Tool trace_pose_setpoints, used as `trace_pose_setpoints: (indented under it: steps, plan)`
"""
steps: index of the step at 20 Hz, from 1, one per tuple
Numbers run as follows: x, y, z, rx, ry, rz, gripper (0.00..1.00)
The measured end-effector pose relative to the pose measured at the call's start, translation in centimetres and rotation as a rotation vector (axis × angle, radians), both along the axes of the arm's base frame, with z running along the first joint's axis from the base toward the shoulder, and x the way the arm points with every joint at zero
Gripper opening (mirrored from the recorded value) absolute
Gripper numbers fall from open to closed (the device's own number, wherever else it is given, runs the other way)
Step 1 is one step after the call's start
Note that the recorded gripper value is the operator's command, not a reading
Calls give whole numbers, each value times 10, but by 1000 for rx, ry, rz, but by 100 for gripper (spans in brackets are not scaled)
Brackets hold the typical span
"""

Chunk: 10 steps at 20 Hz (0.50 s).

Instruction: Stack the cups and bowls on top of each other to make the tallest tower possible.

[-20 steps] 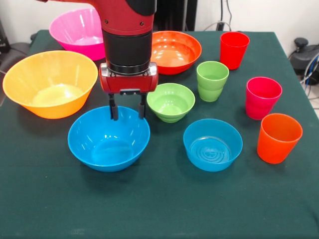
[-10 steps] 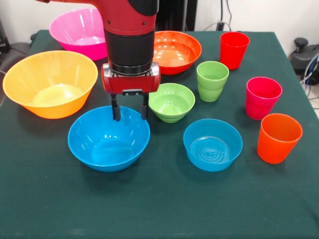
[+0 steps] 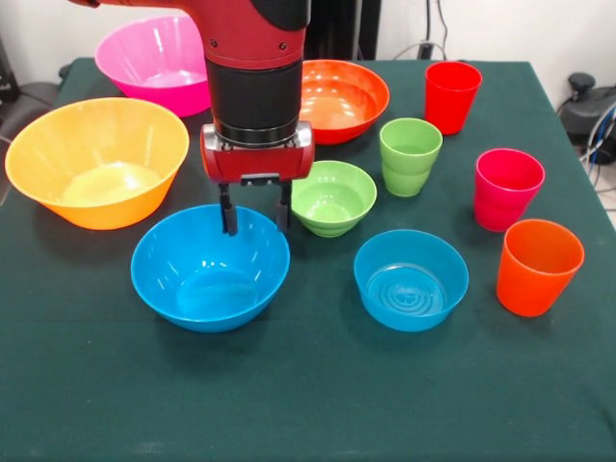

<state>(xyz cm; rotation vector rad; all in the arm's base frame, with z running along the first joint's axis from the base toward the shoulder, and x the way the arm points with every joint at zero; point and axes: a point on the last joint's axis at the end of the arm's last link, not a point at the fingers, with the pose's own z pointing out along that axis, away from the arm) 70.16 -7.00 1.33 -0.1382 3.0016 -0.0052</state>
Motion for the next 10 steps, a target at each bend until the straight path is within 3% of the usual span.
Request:
trace_pose_setpoints:
  steps: [10]
  plan:
    - [2,10,-4,18,-6,8,100]
